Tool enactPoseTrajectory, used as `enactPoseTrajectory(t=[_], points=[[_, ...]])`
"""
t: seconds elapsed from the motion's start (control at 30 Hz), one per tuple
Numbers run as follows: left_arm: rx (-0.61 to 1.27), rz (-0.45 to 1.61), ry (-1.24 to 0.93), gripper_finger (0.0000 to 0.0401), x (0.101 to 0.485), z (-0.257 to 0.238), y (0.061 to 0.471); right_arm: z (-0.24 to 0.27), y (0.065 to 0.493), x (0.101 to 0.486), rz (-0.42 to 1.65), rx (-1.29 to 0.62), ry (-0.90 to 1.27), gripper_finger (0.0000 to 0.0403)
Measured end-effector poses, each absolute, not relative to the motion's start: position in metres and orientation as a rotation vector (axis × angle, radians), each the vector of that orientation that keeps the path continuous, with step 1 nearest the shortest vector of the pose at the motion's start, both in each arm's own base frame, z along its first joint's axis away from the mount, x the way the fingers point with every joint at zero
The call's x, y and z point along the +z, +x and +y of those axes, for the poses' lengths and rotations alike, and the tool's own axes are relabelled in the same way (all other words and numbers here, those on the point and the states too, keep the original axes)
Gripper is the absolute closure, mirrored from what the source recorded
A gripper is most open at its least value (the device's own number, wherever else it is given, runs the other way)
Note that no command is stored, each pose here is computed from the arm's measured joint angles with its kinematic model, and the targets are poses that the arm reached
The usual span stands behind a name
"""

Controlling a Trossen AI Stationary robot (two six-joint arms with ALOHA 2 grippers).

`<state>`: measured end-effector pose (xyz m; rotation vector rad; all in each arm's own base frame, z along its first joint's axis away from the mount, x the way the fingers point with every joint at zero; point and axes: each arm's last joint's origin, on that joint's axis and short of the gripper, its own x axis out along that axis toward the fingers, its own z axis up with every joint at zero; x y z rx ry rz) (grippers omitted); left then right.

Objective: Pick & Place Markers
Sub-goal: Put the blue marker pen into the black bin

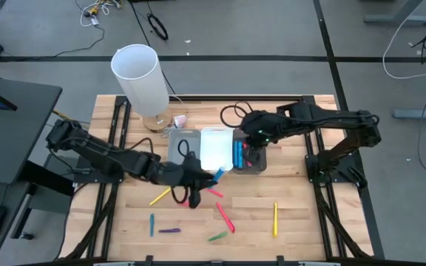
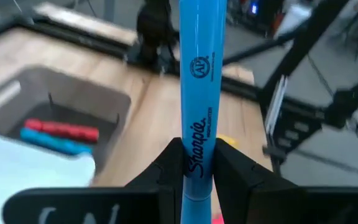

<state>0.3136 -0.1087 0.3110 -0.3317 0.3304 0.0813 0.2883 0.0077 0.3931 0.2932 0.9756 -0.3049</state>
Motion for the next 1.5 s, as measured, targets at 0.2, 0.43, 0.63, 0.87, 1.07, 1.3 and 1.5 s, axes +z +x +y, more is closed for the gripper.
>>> enactPoseTrajectory(t=[0.2, 0.43, 0.63, 0.87, 1.07, 1.3, 1.5], points=[[0.079, 0.212, -0.343, 0.0334, 0.323, -0.100, 0.320, 0.008, 0.293, 0.401, 0.872, -0.279, 0.290, 0.0401], [0.079, 0.145, -0.351, 0.0334, 0.329, -0.095, 0.323, 0.008, 0.300, 0.409, 0.763, -0.247, 0.267, 0.0401], [0.083, 0.142, -0.351, 0.0334, 0.329, -0.093, 0.324, 0.006, 0.303, 0.415, 0.690, -0.275, 0.252, 0.0371], [0.090, 0.131, -0.356, 0.0334, 0.330, -0.090, 0.325, 0.002, 0.292, 0.435, 0.551, -0.264, 0.277, 0.0272], [0.084, 0.075, -0.377, 0.0334, 0.336, -0.079, 0.329, 0.004, 0.278, 0.463, 0.373, -0.158, 0.320, 0.0187], [0.065, -0.061, -0.382, 0.0334, 0.349, -0.067, 0.332, 0.012, 0.276, 0.476, 0.274, -0.042, 0.321, 0.0124], [0.067, -0.112, -0.391, 0.0334, 0.354, -0.059, 0.333, 0.024, 0.276, 0.477, 0.262, 0.012, 0.262, 0.0106]])
